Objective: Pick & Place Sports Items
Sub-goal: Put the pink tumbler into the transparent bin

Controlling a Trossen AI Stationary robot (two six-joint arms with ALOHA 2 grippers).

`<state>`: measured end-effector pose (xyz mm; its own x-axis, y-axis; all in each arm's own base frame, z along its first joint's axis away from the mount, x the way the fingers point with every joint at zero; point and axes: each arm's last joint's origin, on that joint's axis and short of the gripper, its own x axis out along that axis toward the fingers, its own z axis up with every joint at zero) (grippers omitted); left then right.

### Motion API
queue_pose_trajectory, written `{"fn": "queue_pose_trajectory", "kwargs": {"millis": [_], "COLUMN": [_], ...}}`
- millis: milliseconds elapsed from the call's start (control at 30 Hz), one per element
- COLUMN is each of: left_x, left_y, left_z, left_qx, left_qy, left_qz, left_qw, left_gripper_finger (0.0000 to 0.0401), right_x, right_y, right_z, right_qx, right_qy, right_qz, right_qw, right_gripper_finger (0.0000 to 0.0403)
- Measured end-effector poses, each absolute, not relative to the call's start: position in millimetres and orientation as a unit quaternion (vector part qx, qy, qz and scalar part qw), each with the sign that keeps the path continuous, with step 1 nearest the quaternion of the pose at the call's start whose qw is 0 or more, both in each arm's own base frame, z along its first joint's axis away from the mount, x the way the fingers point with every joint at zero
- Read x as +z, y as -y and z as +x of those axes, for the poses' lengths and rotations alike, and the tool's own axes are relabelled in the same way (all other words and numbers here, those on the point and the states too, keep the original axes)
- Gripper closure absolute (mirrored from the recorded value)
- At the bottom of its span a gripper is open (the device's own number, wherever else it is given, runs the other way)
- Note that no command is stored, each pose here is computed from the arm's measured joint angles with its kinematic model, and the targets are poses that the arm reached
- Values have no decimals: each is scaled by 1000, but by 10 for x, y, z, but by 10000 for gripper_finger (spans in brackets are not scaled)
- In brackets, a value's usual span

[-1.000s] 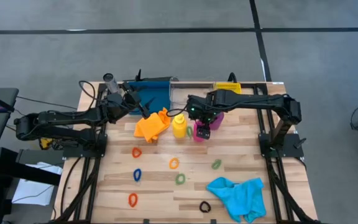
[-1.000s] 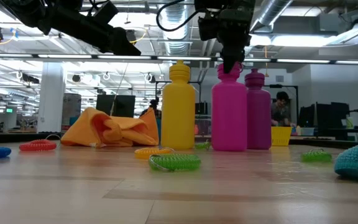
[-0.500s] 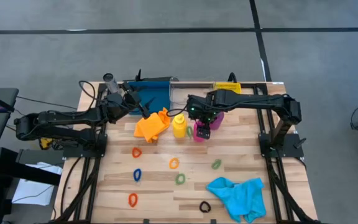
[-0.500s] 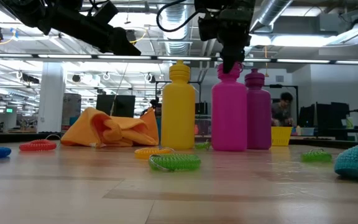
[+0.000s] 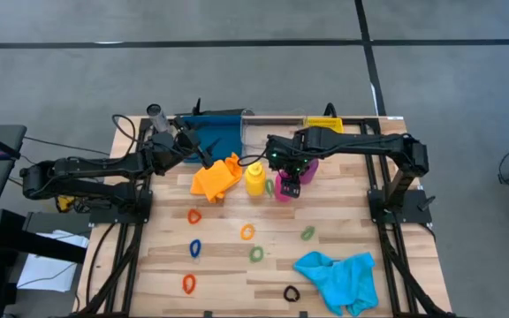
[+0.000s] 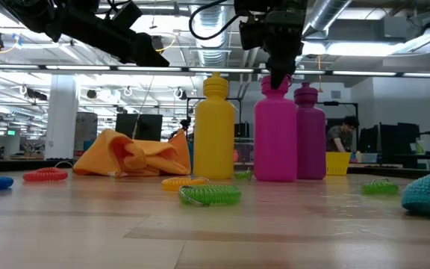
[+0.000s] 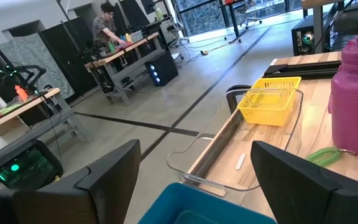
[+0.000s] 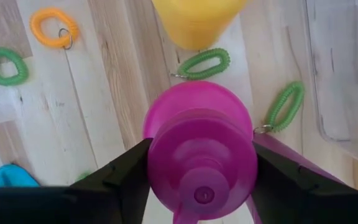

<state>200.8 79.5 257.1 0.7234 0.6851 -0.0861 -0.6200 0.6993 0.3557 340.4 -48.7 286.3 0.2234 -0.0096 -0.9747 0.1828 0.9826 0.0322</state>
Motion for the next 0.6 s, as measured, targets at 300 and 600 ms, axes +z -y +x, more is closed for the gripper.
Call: {"fn": "queue_pose_trajectory", "kwargs": {"millis": [300, 600], "left_x": [2572, 2571], "left_y": [-796, -796], "left_z": [2008, 2008], "left_qx": [356, 356], "left_qy": [-106, -107], "left_qz": [153, 153], "left_qw": [916, 916], "left_gripper_finger": [101, 101], "right_x": [2866, 3131], "right_y": [487, 499], "right_z": [3402, 3356], "right_qx": [-54, -48], "right_qy": [-620, -625], "right_qz": [61, 50], "right_qw": [780, 778], "right_gripper_finger": [200, 200]}}
